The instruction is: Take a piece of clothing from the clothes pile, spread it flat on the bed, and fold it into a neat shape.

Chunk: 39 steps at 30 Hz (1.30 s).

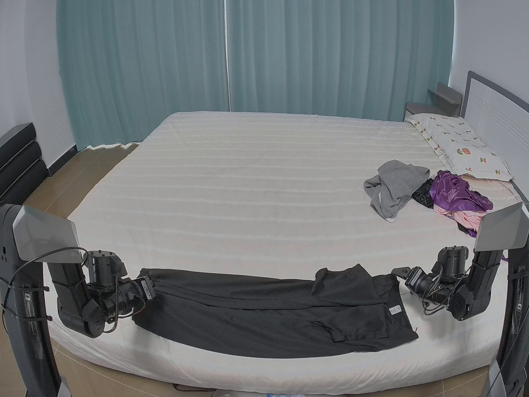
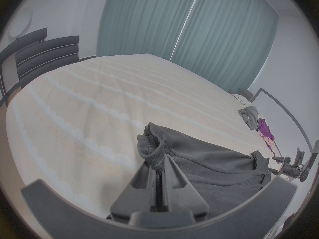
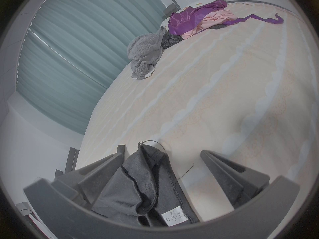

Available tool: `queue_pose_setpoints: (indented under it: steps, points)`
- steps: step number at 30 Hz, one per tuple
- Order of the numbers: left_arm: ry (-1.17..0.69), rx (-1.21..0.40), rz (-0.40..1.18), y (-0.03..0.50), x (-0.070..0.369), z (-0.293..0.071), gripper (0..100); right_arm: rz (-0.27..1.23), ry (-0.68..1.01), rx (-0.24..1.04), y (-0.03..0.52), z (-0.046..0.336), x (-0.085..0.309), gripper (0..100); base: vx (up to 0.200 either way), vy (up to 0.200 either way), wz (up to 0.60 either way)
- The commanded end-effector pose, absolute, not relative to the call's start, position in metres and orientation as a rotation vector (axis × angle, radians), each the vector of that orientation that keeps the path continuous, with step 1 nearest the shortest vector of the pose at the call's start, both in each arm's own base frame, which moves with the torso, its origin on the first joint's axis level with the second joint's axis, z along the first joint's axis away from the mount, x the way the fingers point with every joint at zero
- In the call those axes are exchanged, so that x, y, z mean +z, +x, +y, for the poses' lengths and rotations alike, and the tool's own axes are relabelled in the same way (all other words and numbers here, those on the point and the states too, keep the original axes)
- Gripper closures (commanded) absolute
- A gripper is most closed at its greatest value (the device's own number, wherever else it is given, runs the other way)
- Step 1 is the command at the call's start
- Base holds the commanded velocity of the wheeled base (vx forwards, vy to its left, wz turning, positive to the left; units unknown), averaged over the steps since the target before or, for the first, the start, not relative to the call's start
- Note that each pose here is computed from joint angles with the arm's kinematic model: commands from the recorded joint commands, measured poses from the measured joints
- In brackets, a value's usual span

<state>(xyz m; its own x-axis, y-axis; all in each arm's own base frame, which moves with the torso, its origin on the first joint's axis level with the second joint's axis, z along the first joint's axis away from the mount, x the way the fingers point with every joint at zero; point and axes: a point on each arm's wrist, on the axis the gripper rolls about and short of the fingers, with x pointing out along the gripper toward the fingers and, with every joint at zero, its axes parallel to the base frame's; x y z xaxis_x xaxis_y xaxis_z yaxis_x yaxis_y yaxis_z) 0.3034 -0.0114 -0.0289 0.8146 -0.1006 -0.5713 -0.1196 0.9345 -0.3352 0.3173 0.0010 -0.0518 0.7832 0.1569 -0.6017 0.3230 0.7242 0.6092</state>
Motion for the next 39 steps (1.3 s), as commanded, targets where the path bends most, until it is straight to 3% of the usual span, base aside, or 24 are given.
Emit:
queue_pose_setpoints:
  steps: [1, 4, 19, 39]
  points:
    - [-0.374, 0.011, 0.625, 0.304, -0.031, -0.013, 100, 0.687, 0.770, -0.100, 0.316, 0.002, -0.053, 0, -0.200, 0.000, 0.00]
    - [-0.376, 0.012, 0.625, 0.305, -0.031, -0.013, 100, 0.691, 0.767, -0.097, 0.315, 0.002, -0.053, 0, -0.200, 0.000, 0.00]
    - [-0.382, 0.009, 0.620, 0.307, -0.032, -0.015, 100, 0.691, 0.766, -0.099, 0.315, 0.002, -0.053, 0, 0.000, 0.000, 0.00]
    - [-0.410, -0.005, 0.563, 0.303, -0.008, -0.032, 100, 0.692, 0.765, -0.099, 0.315, 0.002, -0.053, 0, 0.000, -0.200, 0.00]
